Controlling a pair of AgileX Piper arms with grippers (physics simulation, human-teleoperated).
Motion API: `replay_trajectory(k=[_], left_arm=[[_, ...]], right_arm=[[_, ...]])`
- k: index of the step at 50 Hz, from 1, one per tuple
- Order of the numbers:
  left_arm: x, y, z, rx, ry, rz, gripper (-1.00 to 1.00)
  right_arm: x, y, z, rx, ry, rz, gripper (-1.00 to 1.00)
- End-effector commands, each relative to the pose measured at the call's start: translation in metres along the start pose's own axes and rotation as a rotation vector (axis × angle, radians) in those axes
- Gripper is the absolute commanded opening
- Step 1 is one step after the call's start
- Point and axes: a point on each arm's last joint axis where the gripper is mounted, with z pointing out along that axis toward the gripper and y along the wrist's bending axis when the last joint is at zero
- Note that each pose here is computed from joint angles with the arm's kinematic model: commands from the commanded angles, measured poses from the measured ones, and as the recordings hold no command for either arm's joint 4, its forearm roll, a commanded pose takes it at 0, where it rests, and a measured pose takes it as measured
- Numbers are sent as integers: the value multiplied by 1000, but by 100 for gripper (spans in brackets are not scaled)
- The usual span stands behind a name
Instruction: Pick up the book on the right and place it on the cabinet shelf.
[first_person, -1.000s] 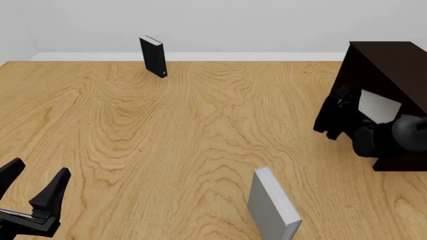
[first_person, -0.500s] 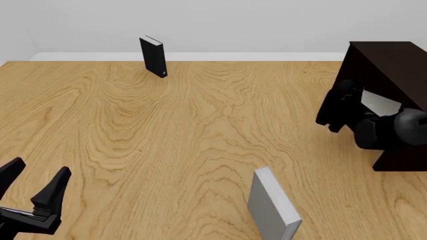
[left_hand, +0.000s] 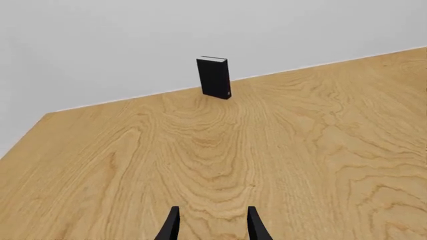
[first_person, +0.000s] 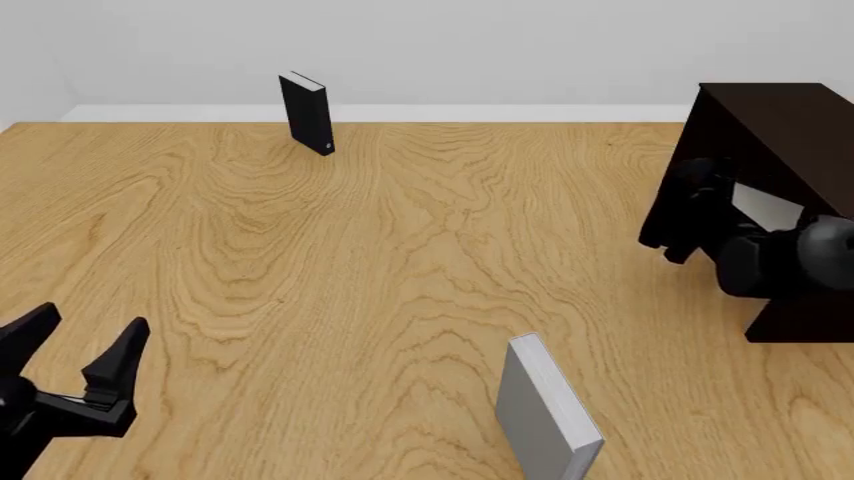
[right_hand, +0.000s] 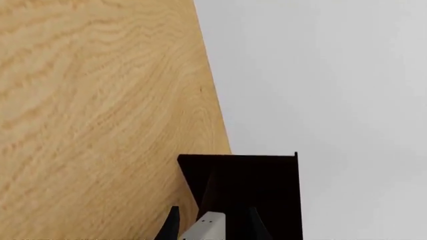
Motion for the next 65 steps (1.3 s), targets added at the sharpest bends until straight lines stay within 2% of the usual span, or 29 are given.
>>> replay_trajectory(k=[1, 48, 65], left_arm=[[-1, 0, -3, 4, -9, 2, 100], [-2, -1, -4, 11, -21, -4, 100], [-1, -2, -4, 18, -17, -2, 100]], right_arm=[[5, -2, -3, 4, 12, 2, 100], [41, -10, -38, 30, 110, 40, 100], [53, -4, -47, 21, 146, 67, 100]])
